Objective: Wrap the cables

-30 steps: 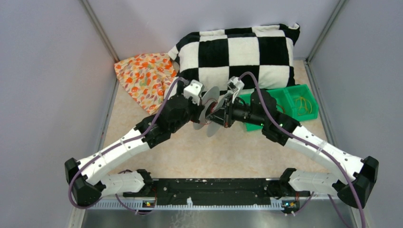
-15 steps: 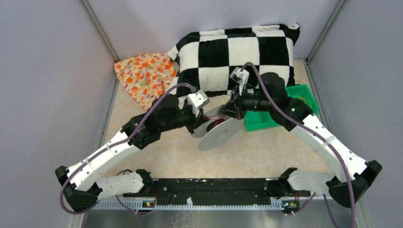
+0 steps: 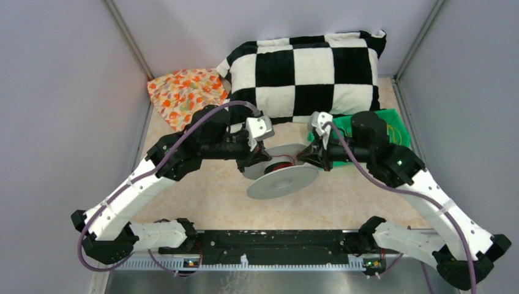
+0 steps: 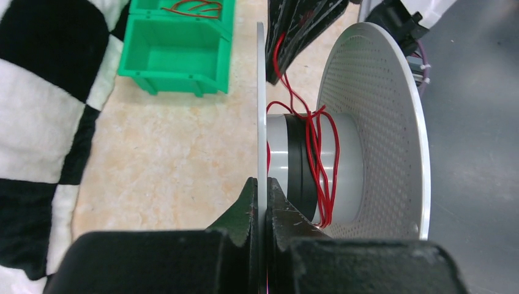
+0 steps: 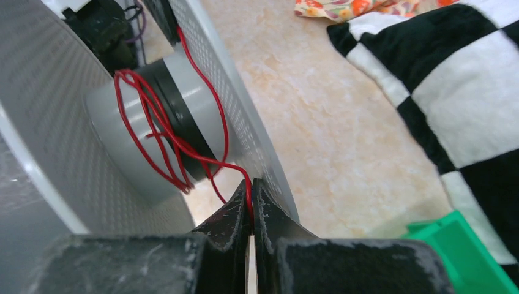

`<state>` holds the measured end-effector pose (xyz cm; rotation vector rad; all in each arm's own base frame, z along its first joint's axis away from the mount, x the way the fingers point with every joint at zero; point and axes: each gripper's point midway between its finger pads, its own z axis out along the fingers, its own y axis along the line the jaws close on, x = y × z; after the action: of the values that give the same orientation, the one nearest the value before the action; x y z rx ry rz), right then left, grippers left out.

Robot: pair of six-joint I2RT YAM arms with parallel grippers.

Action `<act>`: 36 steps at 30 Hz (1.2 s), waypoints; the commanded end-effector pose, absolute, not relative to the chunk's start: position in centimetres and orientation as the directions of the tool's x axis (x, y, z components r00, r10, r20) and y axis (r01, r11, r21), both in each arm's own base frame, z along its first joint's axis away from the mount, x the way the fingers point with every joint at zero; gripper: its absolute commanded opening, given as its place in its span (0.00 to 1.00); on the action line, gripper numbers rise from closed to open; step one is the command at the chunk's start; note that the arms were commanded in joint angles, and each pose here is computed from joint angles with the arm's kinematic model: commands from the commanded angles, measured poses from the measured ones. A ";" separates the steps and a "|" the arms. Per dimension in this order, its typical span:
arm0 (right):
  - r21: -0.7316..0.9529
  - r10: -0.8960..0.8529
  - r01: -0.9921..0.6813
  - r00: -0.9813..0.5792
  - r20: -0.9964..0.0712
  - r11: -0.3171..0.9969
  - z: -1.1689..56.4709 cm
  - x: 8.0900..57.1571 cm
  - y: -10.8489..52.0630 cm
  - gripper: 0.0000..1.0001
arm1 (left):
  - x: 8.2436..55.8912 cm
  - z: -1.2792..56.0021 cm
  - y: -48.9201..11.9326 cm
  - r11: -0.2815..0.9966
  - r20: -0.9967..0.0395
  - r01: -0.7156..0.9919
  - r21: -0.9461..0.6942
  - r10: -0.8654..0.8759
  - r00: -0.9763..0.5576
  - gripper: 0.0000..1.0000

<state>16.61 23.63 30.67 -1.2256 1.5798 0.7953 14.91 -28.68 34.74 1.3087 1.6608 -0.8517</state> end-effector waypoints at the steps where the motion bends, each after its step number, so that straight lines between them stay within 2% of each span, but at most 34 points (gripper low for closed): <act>1: -0.283 -0.337 -0.908 0.174 -0.925 0.310 32.3 17.8 22.3 0.00 | 12.8 36.4 -29.6 0.104 -0.923 0.993 -0.063 0.372 -0.098 0.00; 6: -0.285 -0.300 -0.934 0.214 -0.930 0.215 31.9 15.7 22.7 0.00 | 14.2 35.1 -30.7 0.174 -0.900 0.976 -0.130 0.393 -0.189 0.00; 9: -0.261 -0.256 -0.947 0.209 -0.944 0.188 31.8 14.8 23.1 0.00 | 14.1 35.2 -31.5 0.157 -0.903 0.974 -0.162 0.375 -0.210 0.00; 18: -0.169 -0.225 -0.981 0.145 -0.964 0.094 30.2 12.8 23.8 0.00 | 13.7 39.9 -31.0 0.149 -0.975 0.987 -0.066 0.201 -0.096 0.00; 23: -0.105 -0.207 -0.992 0.089 -0.974 0.065 30.1 12.1 24.3 0.00 | 13.2 40.6 -30.8 0.144 -0.982 0.986 -0.080 0.157 -0.103 0.00; 29: -0.070 -0.187 -0.996 0.058 -0.981 0.063 30.0 11.9 24.5 0.19 | 13.3 40.2 -30.6 0.162 -0.979 0.981 -0.110 0.153 -0.135 0.00; 31: -0.088 -0.176 -0.991 0.070 -0.982 0.100 30.2 12.2 24.1 0.32 | 13.3 40.2 -30.5 0.168 -0.977 0.978 -0.122 0.151 -0.148 0.00; 32: -0.099 -0.169 -0.988 0.079 -0.982 0.114 30.4 12.2 24.0 0.35 | 13.3 40.2 -30.4 0.171 -0.977 0.978 -0.121 0.152 -0.148 0.00; 36: -0.111 -0.163 -0.984 0.087 -0.983 0.141 30.6 12.2 23.5 0.39 | 13.4 40.2 -30.3 0.174 -0.976 0.977 -0.123 0.156 -0.150 0.00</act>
<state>11.37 23.49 28.34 -1.2903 1.4243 1.0122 12.68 -29.35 35.43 1.2544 1.6607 -1.0469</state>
